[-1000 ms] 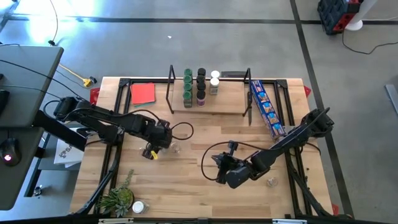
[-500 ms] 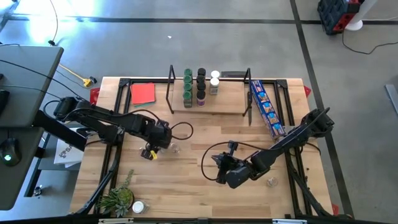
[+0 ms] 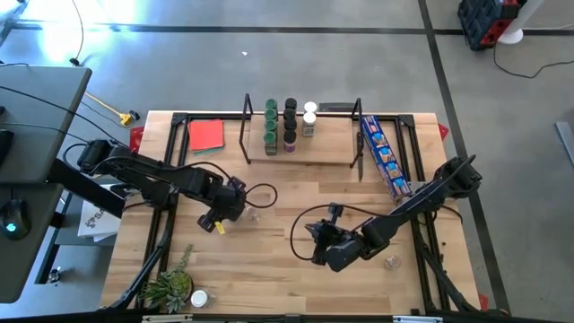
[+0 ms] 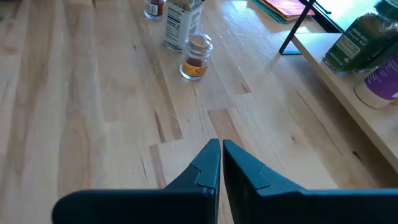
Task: Shelf spices
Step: Put the top white seasoning bottle on the shelf aligned with the other white seasoning bottles
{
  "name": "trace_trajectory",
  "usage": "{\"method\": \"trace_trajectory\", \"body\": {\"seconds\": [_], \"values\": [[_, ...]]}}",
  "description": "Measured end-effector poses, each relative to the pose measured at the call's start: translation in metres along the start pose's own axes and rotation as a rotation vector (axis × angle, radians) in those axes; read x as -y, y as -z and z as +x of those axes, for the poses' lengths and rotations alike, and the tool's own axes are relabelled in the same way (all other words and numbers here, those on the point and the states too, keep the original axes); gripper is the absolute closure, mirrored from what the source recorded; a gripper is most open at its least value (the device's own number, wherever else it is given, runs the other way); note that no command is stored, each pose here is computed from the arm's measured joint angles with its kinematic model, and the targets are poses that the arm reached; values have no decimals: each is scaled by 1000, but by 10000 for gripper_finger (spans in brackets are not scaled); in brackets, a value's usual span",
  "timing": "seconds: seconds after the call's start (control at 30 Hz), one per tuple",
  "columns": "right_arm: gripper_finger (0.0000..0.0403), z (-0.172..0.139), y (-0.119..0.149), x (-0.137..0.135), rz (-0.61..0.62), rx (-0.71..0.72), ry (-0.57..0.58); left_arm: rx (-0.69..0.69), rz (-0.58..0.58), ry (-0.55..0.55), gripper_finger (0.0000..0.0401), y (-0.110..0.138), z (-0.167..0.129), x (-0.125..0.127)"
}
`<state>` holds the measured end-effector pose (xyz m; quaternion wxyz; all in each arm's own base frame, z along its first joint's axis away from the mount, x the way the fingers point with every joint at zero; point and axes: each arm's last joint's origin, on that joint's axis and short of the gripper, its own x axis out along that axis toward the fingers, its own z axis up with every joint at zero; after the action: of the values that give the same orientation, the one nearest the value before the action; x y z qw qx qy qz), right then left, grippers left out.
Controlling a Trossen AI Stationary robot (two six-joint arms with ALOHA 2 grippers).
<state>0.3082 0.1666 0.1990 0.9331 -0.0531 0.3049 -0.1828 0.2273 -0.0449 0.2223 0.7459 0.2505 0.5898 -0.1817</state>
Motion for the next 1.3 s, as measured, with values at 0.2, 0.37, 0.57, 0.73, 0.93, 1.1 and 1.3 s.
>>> {"method": "trace_trajectory", "body": {"seconds": [0.2,0.37,0.57,0.73,0.93,1.1,1.3], "values": [[391,-12,1,-2,-22,-10,-26,23,-145,-9,203,-2,-1,-1],[391,-59,5,5,33,-53,-70,140,-441,-66,203,-26,-24,-16],[391,-106,8,19,140,2,-50,260,-533,-129,203,-84,-64,-58],[391,-121,11,19,158,69,-33,214,-505,-183,203,-125,-74,-97],[391,-121,16,16,157,43,-38,217,-599,-255,203,-154,-63,-166],[391,-118,21,15,182,22,-17,171,-674,-261,203,-142,-26,-233],[391,-119,23,15,197,14,-14,110,-790,-261,203,-94,6,-282]]}}
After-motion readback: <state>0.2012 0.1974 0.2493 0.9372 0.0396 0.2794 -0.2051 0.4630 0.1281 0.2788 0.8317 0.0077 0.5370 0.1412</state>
